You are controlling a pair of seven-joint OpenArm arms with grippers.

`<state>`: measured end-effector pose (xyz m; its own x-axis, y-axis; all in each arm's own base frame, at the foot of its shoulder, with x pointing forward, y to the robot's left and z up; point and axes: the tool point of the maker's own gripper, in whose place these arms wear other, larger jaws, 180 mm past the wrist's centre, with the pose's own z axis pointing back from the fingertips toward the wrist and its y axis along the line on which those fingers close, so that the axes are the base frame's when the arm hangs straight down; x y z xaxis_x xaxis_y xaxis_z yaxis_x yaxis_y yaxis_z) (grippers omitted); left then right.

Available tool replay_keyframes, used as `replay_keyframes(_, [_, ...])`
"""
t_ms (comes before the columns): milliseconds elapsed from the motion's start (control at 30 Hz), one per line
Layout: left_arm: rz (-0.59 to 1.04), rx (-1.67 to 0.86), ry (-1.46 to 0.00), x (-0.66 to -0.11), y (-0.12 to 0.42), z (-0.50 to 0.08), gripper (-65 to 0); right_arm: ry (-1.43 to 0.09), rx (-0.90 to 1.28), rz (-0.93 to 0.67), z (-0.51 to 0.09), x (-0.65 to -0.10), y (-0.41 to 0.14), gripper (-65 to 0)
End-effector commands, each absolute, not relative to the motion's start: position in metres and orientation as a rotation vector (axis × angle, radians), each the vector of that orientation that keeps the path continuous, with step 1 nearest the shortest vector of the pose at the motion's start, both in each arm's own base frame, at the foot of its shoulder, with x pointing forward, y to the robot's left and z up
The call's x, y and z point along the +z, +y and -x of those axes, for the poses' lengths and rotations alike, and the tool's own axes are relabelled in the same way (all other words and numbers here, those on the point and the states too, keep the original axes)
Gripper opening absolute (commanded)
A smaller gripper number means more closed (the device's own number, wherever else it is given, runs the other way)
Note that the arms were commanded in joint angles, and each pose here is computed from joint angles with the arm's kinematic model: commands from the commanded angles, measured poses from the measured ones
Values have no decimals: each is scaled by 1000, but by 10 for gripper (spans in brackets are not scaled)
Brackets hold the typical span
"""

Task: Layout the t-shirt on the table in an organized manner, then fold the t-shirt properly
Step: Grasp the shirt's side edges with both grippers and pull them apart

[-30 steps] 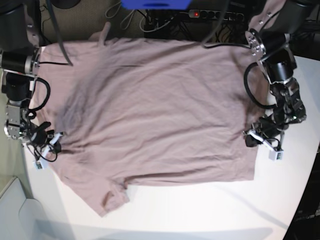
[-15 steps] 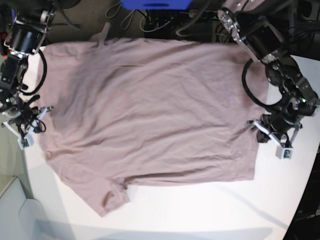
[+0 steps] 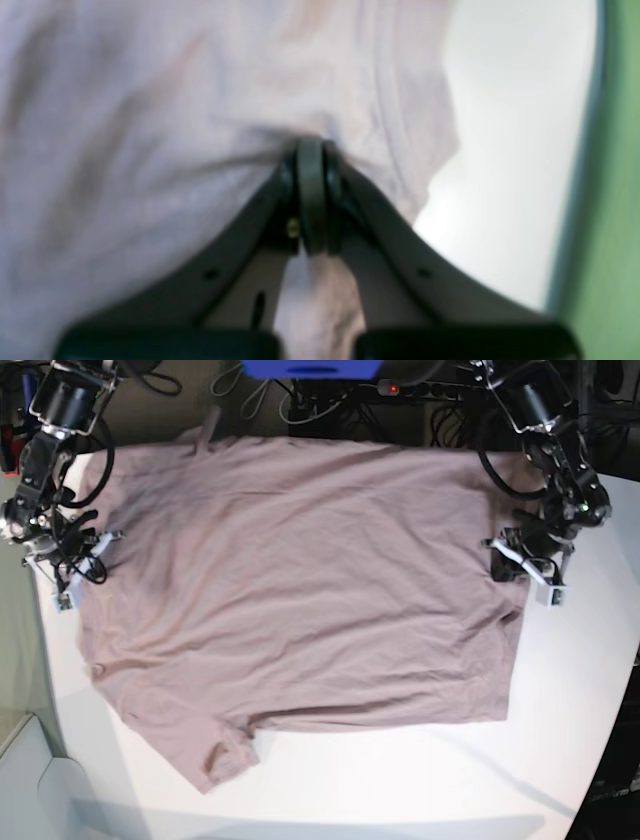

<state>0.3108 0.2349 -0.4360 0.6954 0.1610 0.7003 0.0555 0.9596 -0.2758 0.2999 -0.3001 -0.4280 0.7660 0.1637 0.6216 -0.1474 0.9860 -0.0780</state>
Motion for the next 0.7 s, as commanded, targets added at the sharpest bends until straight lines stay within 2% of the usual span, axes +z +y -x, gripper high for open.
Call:
replay_keyframes(0, [275,48,-730,-451,234,-303,-645,-678,169,49,-307,-423,-313,-650])
replay_keyframes(167, [325,104,-750,-462,233,-320,-645,-721,105,-7,-329,-433,-326,-650])
replay_keyframes(433, [380,169,-848,-439,249,-386,-645,-763,130,-76,-382,-426,-320,-650])
replay_keyframes(667, [377,66,-889,-411,247,-431,-645,-814,181,-84,-414,-405,-306,-650])
